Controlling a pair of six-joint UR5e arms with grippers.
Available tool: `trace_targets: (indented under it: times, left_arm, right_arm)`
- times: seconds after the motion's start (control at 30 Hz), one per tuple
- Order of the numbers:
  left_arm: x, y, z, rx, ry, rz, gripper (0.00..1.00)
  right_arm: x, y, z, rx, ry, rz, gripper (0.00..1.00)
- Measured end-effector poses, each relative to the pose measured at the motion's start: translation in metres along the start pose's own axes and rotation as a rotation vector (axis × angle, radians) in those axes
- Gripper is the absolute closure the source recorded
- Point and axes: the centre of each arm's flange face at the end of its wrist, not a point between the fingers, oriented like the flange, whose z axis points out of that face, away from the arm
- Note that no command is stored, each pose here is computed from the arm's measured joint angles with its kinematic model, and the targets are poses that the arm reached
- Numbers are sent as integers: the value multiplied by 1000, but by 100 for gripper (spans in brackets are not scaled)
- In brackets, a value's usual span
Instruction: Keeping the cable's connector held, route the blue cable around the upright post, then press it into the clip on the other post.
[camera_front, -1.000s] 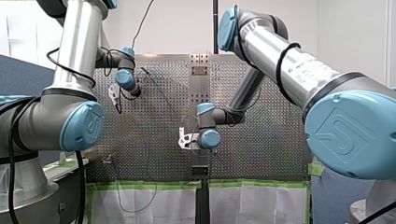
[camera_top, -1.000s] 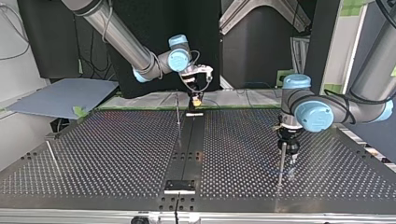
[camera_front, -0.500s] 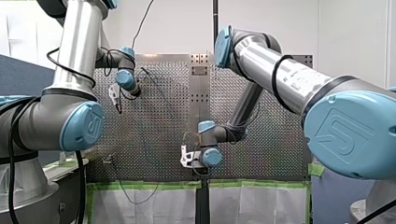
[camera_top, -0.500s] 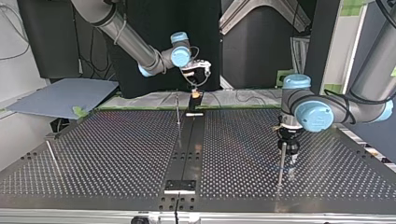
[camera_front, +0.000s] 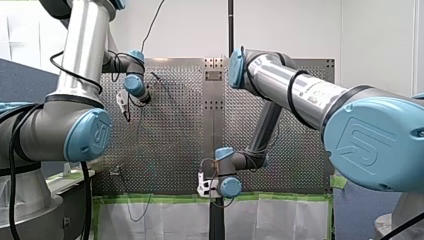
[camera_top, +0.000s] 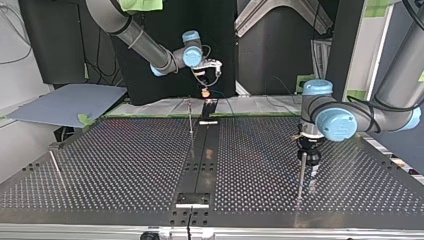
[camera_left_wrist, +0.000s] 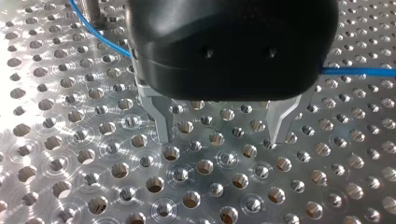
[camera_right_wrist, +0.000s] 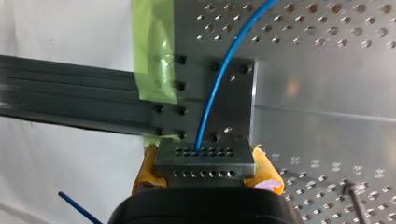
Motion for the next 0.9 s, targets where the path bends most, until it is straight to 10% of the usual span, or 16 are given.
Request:
trace_targets:
  times: [0.9]
  left_arm:
    - [0,0,0,-1,0,-2,1]
  right_arm:
    - [-60,38,-2,-60,-34,25,100]
